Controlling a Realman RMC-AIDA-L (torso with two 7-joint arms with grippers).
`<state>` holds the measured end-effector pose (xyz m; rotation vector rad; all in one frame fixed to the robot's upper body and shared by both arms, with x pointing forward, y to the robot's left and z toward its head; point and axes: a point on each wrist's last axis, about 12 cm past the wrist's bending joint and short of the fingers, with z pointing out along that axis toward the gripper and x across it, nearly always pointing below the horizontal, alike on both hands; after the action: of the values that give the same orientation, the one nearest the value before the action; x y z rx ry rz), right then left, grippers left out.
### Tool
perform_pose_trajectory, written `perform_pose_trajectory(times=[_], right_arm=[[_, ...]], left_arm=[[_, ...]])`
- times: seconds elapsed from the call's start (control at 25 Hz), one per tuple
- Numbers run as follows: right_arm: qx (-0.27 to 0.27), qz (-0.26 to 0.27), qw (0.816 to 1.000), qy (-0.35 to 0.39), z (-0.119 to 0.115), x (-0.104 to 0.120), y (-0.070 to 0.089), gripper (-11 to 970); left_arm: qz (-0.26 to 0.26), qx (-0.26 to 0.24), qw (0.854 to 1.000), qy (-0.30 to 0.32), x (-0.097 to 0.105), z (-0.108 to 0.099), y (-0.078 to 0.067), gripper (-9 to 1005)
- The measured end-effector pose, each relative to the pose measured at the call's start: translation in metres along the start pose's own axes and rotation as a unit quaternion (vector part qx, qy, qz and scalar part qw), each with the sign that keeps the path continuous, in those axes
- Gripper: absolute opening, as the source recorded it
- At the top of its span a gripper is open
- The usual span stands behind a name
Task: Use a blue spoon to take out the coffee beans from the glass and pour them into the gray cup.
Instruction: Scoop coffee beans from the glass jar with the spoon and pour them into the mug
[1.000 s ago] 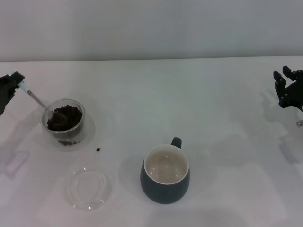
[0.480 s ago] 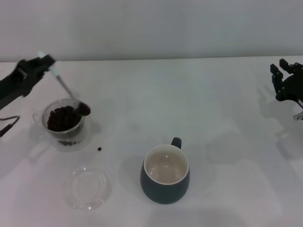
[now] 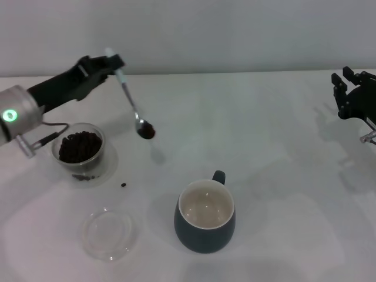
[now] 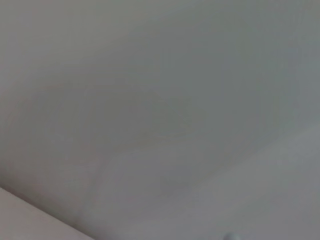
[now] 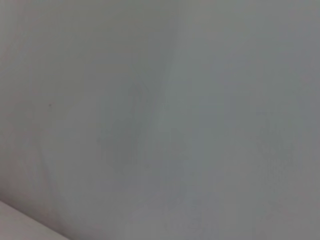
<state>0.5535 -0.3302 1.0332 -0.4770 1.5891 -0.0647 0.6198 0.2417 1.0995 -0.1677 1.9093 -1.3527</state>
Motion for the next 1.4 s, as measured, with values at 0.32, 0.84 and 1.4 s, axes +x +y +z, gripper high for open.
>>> perform_pose_trajectory(times=[0.32,0.84,1.4], right_arm=[[0.005,0.005,1.0,-0.013,0.004,-0.006,-0.002,288],[0.009,0.005,1.0,-0.019,0.005,-0.008,-0.004,290],[0.009,0.01,1.0,-0.012,0.0,-0.003,-0.003,293]], left_arm=[[0.01,0.013,0.998,0.053,0.008,0.027,-0.017,124],[0.006,0.042,0.993,0.108,0.029,0.049,-0.036,124],[0.035,0.043,0.986,0.16,0.043,0.061,-0.044,123]])
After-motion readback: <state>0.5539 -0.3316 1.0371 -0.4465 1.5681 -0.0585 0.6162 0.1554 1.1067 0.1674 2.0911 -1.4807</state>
